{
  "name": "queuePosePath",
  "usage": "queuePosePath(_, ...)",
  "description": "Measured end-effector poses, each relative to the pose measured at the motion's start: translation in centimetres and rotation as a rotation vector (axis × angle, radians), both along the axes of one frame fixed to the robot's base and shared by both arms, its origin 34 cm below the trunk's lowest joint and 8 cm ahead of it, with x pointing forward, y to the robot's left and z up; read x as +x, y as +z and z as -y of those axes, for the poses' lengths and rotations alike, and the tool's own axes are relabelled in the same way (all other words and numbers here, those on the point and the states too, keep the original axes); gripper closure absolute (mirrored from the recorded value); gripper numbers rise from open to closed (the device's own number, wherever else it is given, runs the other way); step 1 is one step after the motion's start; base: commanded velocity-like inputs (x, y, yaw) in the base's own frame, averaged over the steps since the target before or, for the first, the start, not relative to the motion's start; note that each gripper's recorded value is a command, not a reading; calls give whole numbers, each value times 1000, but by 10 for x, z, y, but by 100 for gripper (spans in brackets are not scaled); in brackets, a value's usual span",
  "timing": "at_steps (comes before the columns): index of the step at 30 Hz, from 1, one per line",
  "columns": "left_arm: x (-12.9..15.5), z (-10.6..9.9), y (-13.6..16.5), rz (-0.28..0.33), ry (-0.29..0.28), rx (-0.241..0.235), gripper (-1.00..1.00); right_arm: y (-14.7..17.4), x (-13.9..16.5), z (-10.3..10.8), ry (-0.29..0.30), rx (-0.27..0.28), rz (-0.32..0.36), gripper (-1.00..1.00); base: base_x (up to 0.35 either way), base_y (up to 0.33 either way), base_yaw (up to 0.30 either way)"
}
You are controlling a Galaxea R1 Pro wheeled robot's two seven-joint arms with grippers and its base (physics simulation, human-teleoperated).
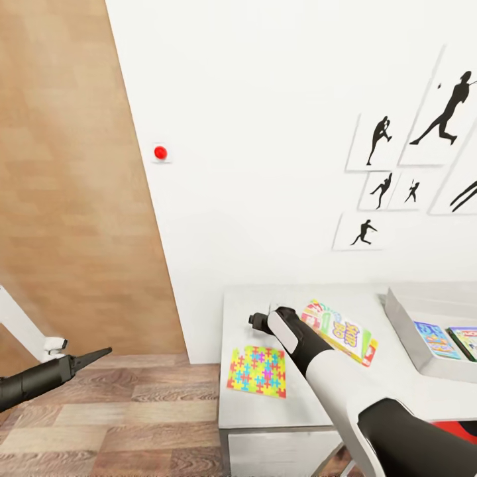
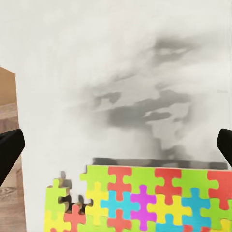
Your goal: Put all the toys in the child's room - the three board games (two on the bed and one on the table), the two jigsaw puzzles on the table, and the tennis ball on the table - inside the toy box on the table in the child's room.
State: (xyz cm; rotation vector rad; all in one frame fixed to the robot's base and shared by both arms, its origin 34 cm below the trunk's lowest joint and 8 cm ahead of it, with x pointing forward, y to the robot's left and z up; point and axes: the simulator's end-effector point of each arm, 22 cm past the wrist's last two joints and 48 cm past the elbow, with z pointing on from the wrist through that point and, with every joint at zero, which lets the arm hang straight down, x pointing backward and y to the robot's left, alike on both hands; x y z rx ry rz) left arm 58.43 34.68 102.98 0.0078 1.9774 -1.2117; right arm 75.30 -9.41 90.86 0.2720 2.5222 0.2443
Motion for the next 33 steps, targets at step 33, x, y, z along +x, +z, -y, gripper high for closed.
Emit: queuePosePath(33,5,74,-51,-106,-74,11,-100,-35,-6,0,0,0,-44,-100,0,0,70)
